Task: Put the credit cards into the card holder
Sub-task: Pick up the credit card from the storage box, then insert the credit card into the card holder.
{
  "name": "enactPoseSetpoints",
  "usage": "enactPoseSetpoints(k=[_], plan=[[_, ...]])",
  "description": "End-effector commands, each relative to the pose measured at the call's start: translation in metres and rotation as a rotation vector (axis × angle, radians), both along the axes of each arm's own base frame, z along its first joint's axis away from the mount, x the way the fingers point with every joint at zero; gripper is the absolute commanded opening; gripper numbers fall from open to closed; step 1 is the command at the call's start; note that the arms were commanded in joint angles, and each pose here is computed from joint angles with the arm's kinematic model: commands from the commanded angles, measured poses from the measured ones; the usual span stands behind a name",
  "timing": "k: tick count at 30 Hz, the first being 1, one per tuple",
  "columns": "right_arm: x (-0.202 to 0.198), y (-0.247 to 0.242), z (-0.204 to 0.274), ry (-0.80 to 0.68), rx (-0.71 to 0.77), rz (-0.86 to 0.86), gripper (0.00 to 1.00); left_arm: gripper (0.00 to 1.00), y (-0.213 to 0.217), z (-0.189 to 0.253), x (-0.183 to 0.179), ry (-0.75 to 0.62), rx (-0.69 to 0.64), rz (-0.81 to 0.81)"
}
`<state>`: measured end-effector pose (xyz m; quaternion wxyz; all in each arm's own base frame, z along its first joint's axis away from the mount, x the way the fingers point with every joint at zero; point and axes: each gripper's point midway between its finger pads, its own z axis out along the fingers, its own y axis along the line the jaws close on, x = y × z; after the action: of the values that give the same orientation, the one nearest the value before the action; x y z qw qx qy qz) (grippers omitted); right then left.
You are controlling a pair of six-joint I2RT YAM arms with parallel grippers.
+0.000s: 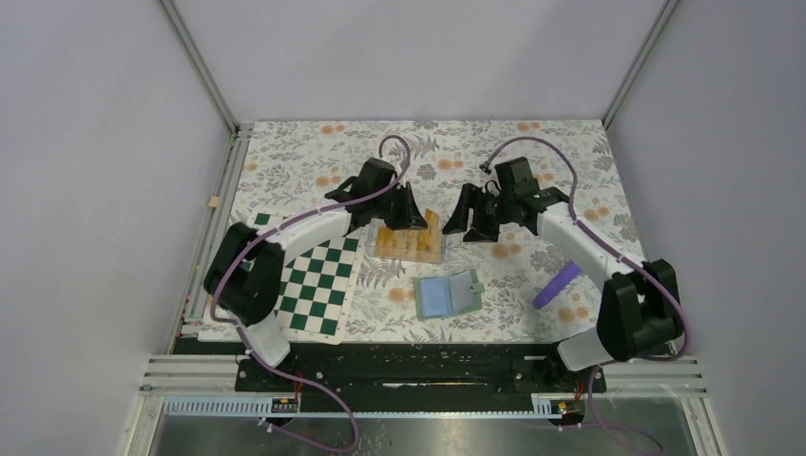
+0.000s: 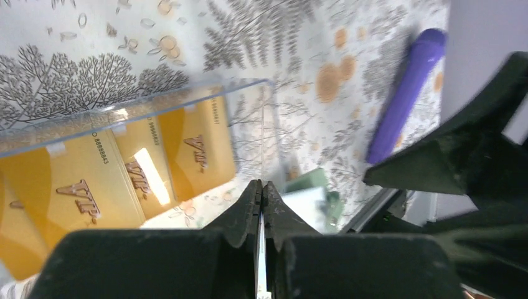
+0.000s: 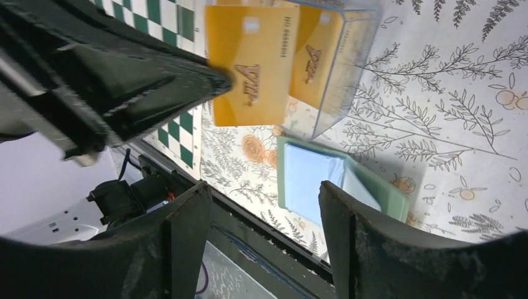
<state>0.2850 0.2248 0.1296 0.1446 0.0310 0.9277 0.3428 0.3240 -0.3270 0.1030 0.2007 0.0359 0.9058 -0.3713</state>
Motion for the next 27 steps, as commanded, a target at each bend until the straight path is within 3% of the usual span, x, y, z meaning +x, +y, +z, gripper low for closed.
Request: enactPoseSetpoints(k=[1,8,13,18,27], plan=[[-0.007,-0.008,0.039,-0.103,0.003,-0.005,0.72,0.0,0.008,0.084,0.004,-0.203,-0.084,0.034],[-0.05,-0.013,0.069,-0.153,0.137,0.045,0.75,0.0,0.017,0.123,-0.053,-0.189,-0.319,0.011],[-0.085,0.001,0.094,-0.144,0.349,0.124,0.74,0.0,0.019,0.132,-0.1,-0.12,-0.507,-0.065],[-0.096,0.014,0.096,-0.09,0.535,0.129,0.71,0.0,0.022,0.145,-0.134,-0.071,-0.678,-0.117],[-0.11,0.039,0.095,-0.054,0.633,0.189,0.6,0.0,0.023,0.145,-0.156,-0.014,-0.768,-0.135]])
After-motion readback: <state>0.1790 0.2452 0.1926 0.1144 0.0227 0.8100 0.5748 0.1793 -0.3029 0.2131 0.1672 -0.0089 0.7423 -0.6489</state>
